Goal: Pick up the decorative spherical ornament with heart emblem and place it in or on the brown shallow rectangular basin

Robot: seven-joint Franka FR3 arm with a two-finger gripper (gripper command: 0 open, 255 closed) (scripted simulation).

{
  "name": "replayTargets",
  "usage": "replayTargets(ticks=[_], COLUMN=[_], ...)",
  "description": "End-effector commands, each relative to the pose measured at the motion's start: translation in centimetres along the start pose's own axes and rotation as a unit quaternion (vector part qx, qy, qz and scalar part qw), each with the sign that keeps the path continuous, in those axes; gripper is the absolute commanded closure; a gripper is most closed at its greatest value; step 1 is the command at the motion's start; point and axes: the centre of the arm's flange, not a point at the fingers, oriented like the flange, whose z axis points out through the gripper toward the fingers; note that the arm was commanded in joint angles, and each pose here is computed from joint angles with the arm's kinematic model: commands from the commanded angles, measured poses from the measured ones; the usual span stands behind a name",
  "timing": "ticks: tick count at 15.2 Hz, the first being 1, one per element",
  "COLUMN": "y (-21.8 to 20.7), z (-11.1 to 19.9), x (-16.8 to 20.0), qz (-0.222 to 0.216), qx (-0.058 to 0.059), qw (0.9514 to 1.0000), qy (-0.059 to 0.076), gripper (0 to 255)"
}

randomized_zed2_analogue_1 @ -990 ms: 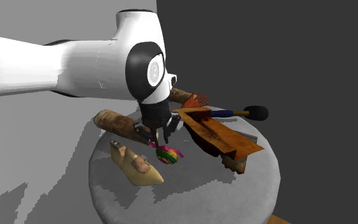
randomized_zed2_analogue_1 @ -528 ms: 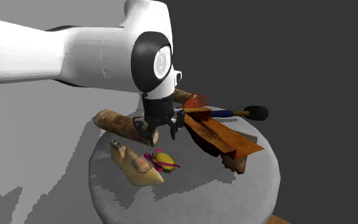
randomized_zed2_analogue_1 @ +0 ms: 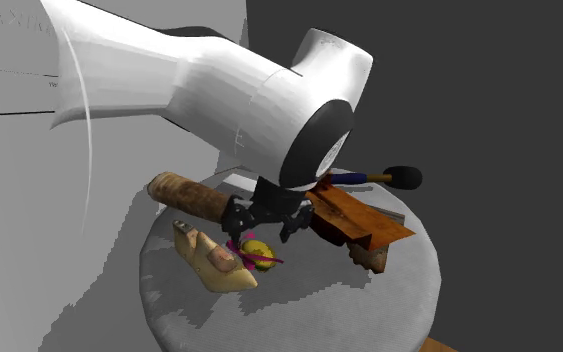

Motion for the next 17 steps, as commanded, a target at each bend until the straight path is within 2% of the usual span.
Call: replayTargets(ticks=[1,3,11,12,17], y=[0.0,0.0,0.0,0.0,0.0], z=[1.0,2.4,2.4,2.4,2.4], x=[-0.2,-0.2,-0.2,-0.2,-0.2], qz=[0.0,0.0,0.0,0.0,0.0], qx=[0.001,0.001,0.001,0.001,0.001], qw=[1.0,1.0,1.0,1.0,1.0], qy=[0.001,0.001,0.001,0.001,0.001], gripper=[0,0,0,255,255])
